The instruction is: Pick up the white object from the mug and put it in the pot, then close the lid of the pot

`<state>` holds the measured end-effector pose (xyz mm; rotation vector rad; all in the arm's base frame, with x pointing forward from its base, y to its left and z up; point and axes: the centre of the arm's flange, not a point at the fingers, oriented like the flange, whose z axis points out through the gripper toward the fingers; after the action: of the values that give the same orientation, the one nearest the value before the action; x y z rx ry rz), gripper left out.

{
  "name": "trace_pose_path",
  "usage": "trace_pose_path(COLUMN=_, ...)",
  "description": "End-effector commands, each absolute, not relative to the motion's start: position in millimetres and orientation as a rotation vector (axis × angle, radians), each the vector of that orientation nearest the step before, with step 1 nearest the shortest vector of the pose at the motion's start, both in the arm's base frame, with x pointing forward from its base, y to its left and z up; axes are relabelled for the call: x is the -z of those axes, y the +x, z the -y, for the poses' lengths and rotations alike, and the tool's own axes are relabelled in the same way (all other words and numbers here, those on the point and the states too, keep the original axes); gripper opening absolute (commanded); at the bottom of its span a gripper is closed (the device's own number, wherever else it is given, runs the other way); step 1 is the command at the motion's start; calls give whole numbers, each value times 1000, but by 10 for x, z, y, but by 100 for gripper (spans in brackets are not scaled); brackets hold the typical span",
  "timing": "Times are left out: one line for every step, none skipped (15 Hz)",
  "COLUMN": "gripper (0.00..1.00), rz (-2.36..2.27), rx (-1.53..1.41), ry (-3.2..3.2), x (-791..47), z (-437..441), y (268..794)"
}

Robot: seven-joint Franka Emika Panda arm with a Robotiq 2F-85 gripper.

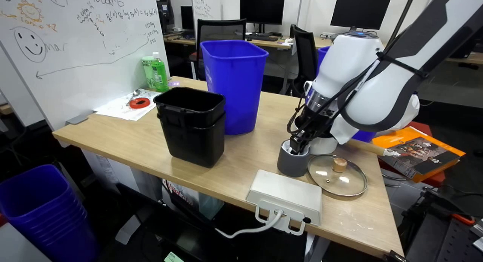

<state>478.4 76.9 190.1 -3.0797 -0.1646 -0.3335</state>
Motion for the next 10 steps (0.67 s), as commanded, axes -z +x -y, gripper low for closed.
trace_pose_path(gripper=6, rz=136, rx=291, ry=-3070, x=-1883, z=-636, y=4748)
trace_pose_path(gripper=6, rz=101, rx=287, ry=-3068, x=-1913, z=-609, y=4766)
trace_pose_path(gripper=6, rz=66, rx=290, ry=-3064, x=-1954, z=-575, y=4796)
trace_pose_path(gripper=6, rz=32, rx=289, ry=-3062, x=-1982, z=-544, y=4820)
trace_pose_path(gripper=6, rz=-43, rx=279, ry=-3053, x=-2022, z=-501, y=4850)
trace_pose_path(gripper=6, rz=-90, rx=278, ry=-3047, x=-2046, z=-459, y=4867)
trace_pose_path(gripper=5, rz=-149, rx=276, ry=-3038, x=-2080, z=-414, y=4898)
trace_pose_path(gripper=6, rz=-190, rx=277, ry=-3029, x=-2113, z=-382, y=4923)
trace_pose_path(gripper=6, rz=-224, rx=283, ry=-3016, x=-2151, z=-362, y=4946)
trace_pose_path(gripper=5, rz=-260, rx=289, ry=-3001, x=-2198, z=-358, y=4977)
